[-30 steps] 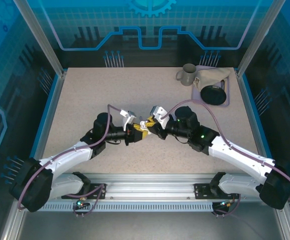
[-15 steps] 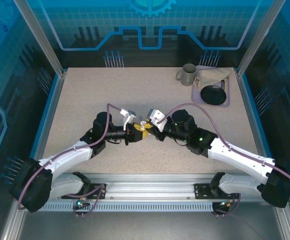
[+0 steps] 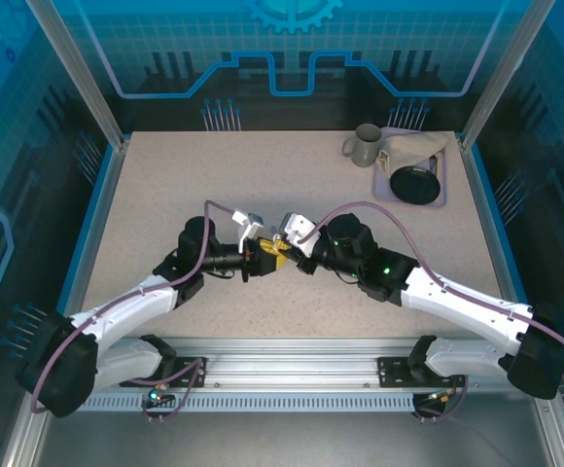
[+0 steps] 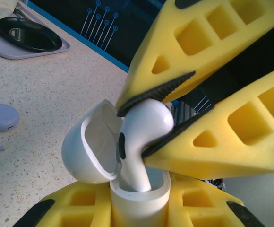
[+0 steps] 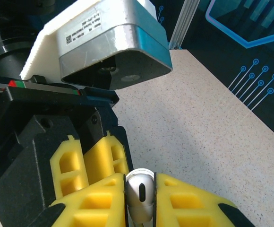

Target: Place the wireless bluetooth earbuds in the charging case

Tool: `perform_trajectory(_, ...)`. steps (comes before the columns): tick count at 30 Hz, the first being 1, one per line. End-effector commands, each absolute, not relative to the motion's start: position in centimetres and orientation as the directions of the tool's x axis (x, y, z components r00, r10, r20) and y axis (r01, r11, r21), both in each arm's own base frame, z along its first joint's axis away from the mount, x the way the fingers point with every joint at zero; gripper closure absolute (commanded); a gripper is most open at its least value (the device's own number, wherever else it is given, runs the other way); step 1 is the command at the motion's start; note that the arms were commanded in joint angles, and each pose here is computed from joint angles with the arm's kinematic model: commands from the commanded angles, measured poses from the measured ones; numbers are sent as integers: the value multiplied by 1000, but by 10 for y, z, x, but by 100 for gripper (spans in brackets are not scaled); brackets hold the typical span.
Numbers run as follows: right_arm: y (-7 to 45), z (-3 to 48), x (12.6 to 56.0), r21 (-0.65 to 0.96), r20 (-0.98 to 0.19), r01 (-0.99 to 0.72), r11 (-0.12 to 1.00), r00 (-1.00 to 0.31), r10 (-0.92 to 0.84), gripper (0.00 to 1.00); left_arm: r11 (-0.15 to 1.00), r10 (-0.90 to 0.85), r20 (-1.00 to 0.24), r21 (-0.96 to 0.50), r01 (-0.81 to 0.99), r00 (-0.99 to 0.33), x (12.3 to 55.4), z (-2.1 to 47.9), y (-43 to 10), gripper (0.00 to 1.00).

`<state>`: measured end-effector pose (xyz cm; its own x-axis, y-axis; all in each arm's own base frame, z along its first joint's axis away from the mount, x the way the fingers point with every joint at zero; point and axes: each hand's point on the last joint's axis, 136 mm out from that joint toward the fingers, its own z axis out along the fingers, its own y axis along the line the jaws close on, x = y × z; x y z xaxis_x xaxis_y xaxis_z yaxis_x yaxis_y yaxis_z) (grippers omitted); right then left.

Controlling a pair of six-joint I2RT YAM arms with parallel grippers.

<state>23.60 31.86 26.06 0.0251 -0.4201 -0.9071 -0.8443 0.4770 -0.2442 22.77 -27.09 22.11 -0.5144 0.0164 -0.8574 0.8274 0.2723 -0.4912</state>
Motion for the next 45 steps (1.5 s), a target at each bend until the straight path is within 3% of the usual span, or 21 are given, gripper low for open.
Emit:
perform_trajectory(1, 325, 274, 230, -265, -908, -849, 457, 61, -415, 81, 249, -4, -887, -448, 859, -462, 227, 243, -270, 100)
perform_trajectory(31, 325, 273, 218, -246, -903, -881, 405, 57, -425, 69, 241, -3, -903, -418, 876, -430, 222, 250, -269, 100)
perform_trajectory(45, 328, 301, 211, -198, -933, -897, 396, 49, -356, 62, 232, 14, -920, -379, 896, -392, 217, 251, -269, 100)
